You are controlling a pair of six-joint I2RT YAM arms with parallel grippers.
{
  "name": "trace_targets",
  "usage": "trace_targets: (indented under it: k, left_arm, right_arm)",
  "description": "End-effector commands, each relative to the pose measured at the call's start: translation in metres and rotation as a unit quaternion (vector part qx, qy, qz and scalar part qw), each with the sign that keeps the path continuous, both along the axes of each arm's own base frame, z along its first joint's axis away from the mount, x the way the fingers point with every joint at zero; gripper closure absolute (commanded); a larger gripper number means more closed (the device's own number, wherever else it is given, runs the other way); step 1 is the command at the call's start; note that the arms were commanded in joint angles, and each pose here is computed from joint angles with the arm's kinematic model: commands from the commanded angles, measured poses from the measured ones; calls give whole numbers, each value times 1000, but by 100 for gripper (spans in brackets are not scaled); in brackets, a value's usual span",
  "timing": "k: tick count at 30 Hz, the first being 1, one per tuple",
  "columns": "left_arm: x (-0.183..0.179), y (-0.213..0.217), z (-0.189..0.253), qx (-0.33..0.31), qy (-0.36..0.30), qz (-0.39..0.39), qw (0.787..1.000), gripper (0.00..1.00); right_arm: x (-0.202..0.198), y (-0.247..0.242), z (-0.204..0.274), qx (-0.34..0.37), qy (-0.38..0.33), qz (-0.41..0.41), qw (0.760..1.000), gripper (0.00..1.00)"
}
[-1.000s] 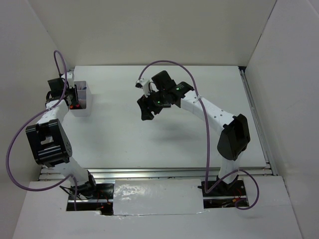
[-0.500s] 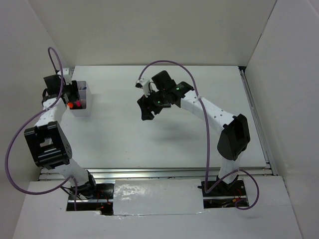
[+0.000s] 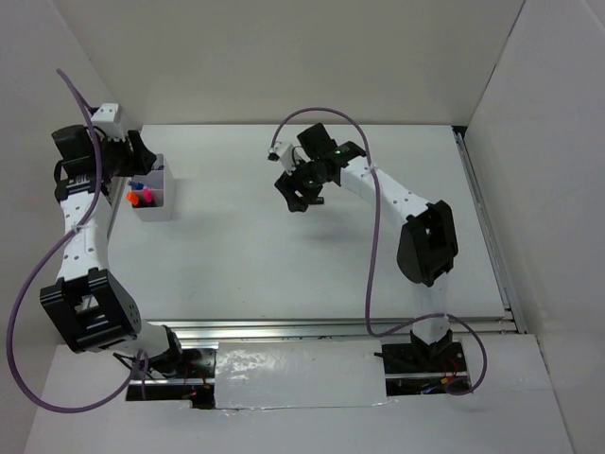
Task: Sort the stationery into containers
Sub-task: Grab a piece of stationery with the right arm
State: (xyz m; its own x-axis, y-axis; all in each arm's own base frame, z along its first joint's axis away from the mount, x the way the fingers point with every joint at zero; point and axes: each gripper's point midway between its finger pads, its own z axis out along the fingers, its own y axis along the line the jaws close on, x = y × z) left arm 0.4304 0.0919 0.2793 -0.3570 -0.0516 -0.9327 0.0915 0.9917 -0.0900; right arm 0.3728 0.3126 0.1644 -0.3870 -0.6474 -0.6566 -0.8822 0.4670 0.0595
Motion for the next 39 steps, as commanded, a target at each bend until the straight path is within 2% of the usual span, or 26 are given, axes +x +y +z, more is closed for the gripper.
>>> trace_targets:
  k: [1, 4, 7, 12, 17, 23, 26, 28, 32, 39]
  left_arm:
    - [-19, -37, 8, -22, -5, -99, 995, 34]
    - [-29, -50, 3, -43, 1, -125, 991, 34]
    - [-37, -62, -4, -68, 13, -151, 986, 34]
    - [-43, -69, -10, -80, 24, -159, 984, 34]
    - [-45, -70, -13, -85, 28, -159, 983, 33]
    - [-46, -72, -14, -95, 31, -159, 982, 34]
    - [-45, -72, -13, -98, 31, -159, 982, 34]
    - [-44, -72, -13, -101, 34, -157, 982, 34]
    - [-44, -72, -13, -105, 36, -157, 981, 34]
    - [-47, -72, -12, -107, 40, -152, 982, 34]
  right_arm:
    - [30, -28, -24, -88, -41, 40, 994, 28]
    - [52, -43, -46, -137, -51, 50, 988, 25]
    - [75, -50, -60, -153, -55, 45, 986, 23]
    - [102, -54, -78, -144, -53, 33, 988, 20]
    - [110, -48, -95, -125, -34, 46, 990, 19]
    - [103, -40, -108, -102, 0, 71, 992, 27]
    - [98, -42, -116, -104, 15, 80, 991, 35]
    - [94, -44, -125, -116, 23, 83, 989, 36]
    - [88, -47, -140, -148, 31, 93, 984, 46]
    - [68, -44, -156, -190, 35, 126, 973, 57]
